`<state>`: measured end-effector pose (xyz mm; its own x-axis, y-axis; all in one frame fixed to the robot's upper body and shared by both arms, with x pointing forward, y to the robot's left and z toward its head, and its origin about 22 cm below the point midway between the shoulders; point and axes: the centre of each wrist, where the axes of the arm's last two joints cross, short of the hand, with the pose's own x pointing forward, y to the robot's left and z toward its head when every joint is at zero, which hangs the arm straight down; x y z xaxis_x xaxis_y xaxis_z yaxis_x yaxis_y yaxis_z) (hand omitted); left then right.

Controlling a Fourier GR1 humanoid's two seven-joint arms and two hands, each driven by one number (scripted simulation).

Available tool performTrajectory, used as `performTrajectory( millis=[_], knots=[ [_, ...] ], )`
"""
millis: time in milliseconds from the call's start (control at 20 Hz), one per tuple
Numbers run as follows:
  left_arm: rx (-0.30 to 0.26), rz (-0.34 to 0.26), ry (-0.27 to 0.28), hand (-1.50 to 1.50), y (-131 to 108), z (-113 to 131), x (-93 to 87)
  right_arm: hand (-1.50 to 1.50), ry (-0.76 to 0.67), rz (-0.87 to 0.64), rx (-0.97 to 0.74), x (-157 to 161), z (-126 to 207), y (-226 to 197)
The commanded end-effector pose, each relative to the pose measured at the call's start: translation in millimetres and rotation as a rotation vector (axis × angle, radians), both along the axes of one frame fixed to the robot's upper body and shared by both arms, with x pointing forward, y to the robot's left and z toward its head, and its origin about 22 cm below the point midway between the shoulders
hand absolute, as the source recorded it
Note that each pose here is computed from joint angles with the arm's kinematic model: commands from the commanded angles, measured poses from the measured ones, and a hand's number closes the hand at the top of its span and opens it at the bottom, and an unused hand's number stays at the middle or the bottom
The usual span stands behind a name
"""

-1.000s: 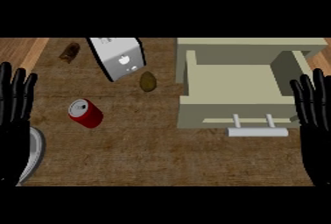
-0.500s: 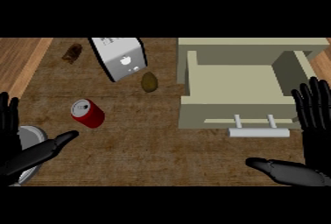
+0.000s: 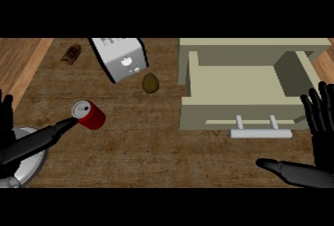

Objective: Pick up the can, place it into the drawer and close the drawer

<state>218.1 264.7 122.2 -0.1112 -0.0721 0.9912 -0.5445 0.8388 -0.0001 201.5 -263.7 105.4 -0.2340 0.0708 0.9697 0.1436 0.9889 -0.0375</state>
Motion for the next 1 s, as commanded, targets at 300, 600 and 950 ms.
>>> performTrajectory(
  millis=[300,600,950],
  knots=[
    [-0.014,-0.023,0.066,-1.50,-27,-28,25.8,-1.50,-0.016,0.000,-0.008,-1,6,-2],
    [-0.026,0.013,0.118,-1.50,-5,-65,27.4,-1.50,-0.029,-0.003,-0.007,-25,13,-9],
    [-0.017,0.014,0.149,-1.50,-23,-123,27.8,-1.50,-0.021,-0.016,-0.006,-15,-1,-39]
  ],
)
